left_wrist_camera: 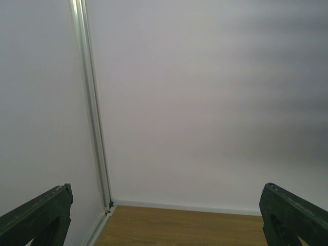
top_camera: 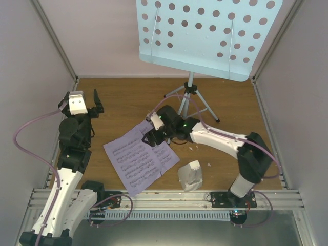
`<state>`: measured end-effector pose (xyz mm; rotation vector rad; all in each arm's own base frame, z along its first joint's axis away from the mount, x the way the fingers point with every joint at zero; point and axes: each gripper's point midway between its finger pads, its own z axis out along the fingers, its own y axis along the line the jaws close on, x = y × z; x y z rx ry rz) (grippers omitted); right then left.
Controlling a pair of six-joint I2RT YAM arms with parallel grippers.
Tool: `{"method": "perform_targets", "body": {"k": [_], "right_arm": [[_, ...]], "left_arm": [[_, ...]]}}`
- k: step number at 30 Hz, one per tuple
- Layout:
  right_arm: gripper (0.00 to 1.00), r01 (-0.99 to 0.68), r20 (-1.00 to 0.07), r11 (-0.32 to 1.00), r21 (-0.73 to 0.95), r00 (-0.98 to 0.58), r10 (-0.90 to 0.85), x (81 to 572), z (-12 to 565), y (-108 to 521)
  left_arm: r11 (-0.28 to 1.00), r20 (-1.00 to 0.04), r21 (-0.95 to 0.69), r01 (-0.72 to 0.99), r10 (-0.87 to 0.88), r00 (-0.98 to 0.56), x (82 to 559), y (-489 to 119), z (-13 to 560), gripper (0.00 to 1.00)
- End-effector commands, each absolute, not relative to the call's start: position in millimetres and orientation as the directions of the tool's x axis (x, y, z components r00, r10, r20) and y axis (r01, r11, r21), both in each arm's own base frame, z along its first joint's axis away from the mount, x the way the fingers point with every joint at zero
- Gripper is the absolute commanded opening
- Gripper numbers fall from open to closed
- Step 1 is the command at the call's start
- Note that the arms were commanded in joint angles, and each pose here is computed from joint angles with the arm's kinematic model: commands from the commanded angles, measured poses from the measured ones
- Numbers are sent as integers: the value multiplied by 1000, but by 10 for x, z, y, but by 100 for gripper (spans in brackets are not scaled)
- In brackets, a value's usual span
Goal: Pack up the instrument practice props
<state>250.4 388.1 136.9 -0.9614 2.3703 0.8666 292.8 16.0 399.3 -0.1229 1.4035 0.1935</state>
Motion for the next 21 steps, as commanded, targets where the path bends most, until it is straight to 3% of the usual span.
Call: {"method": "perform_targets", "body": {"k": [1, 5, 10, 16, 21], "right_arm": [[79, -792, -742, 529, 305, -546, -390, 2493, 2131, 3760], [91, -781, -839, 566, 265, -476, -265, 2535, 2626, 3371], [94, -674, -853, 645, 359, -518, -66, 2792, 2733, 2628], [94, -539, -784, 627, 562, -588, 199, 2987, 2559, 1916], [91, -444, -651, 497, 745, -648, 396, 3047, 2429, 1565]], "left_arm": [[981, -979, -11, -192, 28, 200, 2932, 153, 4079, 99], [998, -980, -34, -58, -22, 200, 3001, -67, 4079, 99], [952, -980, -156, 264, -182, 78, 3164, -664, 3923, 92], [863, -982, -187, 469, -176, -68, 3209, -1317, 3789, 92], [861, -992, -124, 493, -90, -93, 3325, -1471, 3959, 95]]}}
